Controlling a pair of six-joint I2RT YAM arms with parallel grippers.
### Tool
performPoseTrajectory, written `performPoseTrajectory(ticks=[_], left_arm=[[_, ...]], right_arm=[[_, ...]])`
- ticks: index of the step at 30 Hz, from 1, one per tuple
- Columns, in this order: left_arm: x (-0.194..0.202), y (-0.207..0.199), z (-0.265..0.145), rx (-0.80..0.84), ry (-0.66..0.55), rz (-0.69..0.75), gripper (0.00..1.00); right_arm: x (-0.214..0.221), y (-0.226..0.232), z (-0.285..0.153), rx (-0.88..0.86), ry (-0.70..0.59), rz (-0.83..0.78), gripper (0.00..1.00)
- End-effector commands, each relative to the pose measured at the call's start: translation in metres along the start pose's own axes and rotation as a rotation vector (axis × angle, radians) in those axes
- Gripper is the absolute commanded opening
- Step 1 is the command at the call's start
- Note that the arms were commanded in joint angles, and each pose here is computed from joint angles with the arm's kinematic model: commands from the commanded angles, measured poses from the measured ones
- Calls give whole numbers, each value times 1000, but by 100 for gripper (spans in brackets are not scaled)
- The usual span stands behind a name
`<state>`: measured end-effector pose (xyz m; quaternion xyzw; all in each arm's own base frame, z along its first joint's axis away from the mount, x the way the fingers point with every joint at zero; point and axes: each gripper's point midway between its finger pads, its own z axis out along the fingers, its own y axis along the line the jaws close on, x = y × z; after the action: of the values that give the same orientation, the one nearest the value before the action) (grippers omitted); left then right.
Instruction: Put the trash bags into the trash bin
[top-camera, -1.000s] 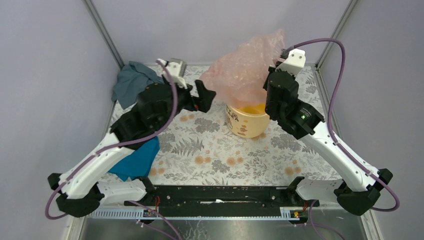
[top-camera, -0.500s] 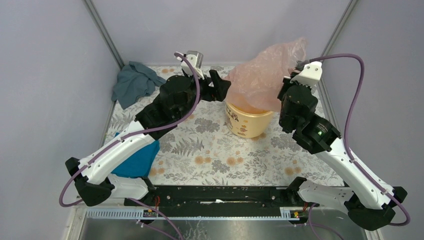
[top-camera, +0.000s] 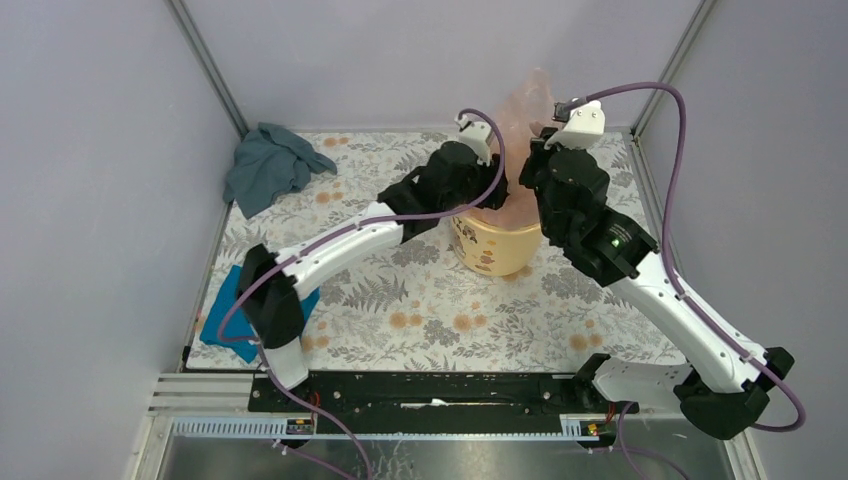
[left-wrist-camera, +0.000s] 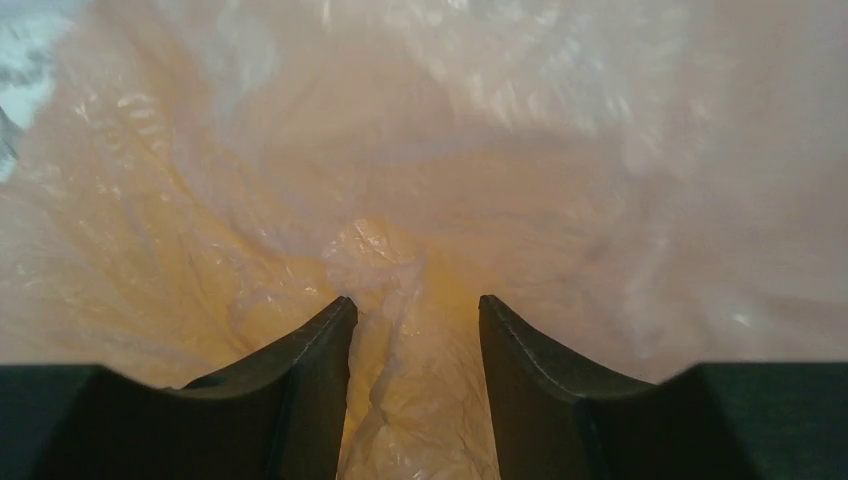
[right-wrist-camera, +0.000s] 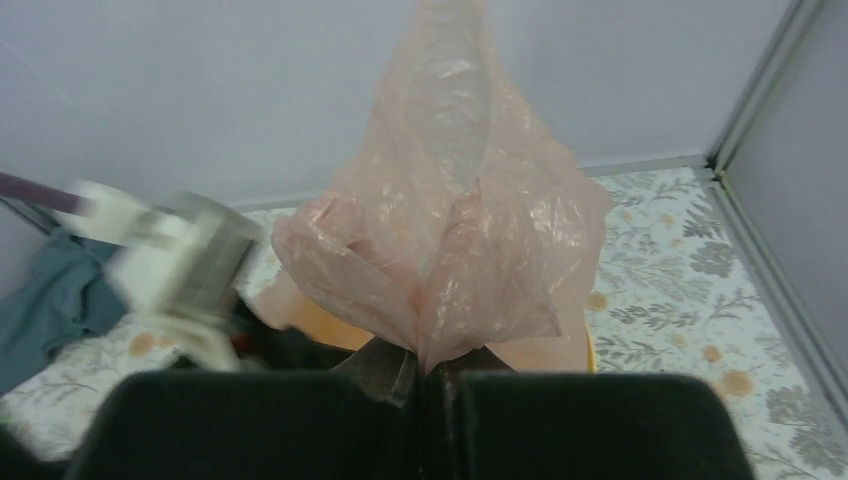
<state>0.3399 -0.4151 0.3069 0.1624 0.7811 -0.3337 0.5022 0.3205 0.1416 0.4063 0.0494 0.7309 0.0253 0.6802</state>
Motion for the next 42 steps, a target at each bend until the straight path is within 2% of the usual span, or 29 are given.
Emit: performPoseTrajectory(ticks=[1,4,6,11,15,19,22,29,33,39,42], left_arm=[[0,-1,28,57,18,-59,50],[16,5,41,79,79,-98,38],[20,7,40,80,89,-104,38],[-8,-1,11,137,48,-82,54],[-34,-5,-23,144,5,-45,75],[-49,7,-59,89,-45,-21,90],[-51,22,-84,19,-71,-11,96],[-37,53,-115,-100,-69,-20,97],[-19,61,-113,-117,-38,-43,97],[-9,61,-103,-101,-15,-60,97],[-16,57,-90,-90,-21,-46,89]], right_arm=[[-23,11,10,-6,-34,149,0],[7,0,30,-19,81,291,0],[26,0,39,-67,128,364,0],[41,4,39,-116,173,335,0],[62,-7,47,-116,250,286,0],[96,-10,58,-175,389,229,0],[129,-5,59,-240,559,157,0],[174,24,53,-399,767,164,0],[213,29,63,-392,915,129,0],[243,8,67,-267,976,45,0],[234,9,62,-276,962,53,0]])
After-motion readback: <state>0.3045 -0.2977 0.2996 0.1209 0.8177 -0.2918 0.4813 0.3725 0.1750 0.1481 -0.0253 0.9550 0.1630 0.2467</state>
